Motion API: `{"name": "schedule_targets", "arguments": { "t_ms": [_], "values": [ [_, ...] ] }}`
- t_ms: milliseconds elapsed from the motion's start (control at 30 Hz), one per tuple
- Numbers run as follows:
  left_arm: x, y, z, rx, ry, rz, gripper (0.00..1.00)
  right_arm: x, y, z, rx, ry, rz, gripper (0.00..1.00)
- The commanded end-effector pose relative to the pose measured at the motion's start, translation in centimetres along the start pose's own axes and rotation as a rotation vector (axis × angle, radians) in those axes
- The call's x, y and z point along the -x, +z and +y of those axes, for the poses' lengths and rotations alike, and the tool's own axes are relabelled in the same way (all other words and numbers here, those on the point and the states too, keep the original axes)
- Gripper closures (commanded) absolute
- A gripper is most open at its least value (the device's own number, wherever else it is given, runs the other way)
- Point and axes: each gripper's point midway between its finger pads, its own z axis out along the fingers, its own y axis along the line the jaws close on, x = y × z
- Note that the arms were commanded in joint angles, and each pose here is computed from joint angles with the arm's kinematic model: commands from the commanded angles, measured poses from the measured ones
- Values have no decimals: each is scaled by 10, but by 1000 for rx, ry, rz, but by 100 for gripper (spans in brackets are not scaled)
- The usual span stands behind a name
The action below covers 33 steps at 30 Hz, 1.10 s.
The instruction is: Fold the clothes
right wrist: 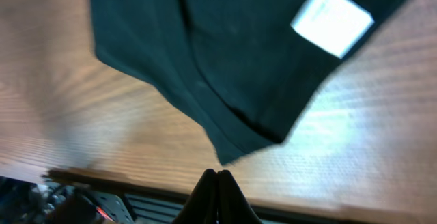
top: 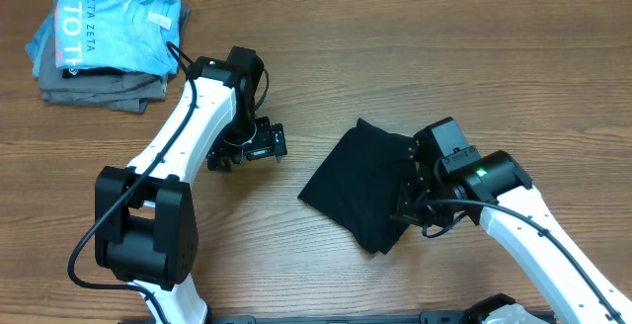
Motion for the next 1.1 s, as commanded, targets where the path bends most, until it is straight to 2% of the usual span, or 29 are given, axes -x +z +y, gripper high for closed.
{"name": "schedule_targets", "arguments": {
  "t_ms": [0,133,267,467,800,1000,1067],
  "values": [
    [1,0,3,8,-10,-6,0,5,19,-3,-27,18,34,96],
    [2,0,2,7,-9,-9,0,-2,47,-3,-20,30,130,96],
    [2,0,2,7,-9,-9,0,-23,81,-19,-112,32,250,96],
    [2,0,2,7,-9,-9,0,-53,105,-49,-230,41,356,96],
    [2,0,2,8,-8,-8,0,-58,102,-76,-350,166,327,96],
    [2,0,2,8,-9,-7,0,-37,61,-34,-234,134,218,96],
    [2,0,2,6,-9,-10,0,-25,43,-9,-137,70,149,96]
  ]
}}
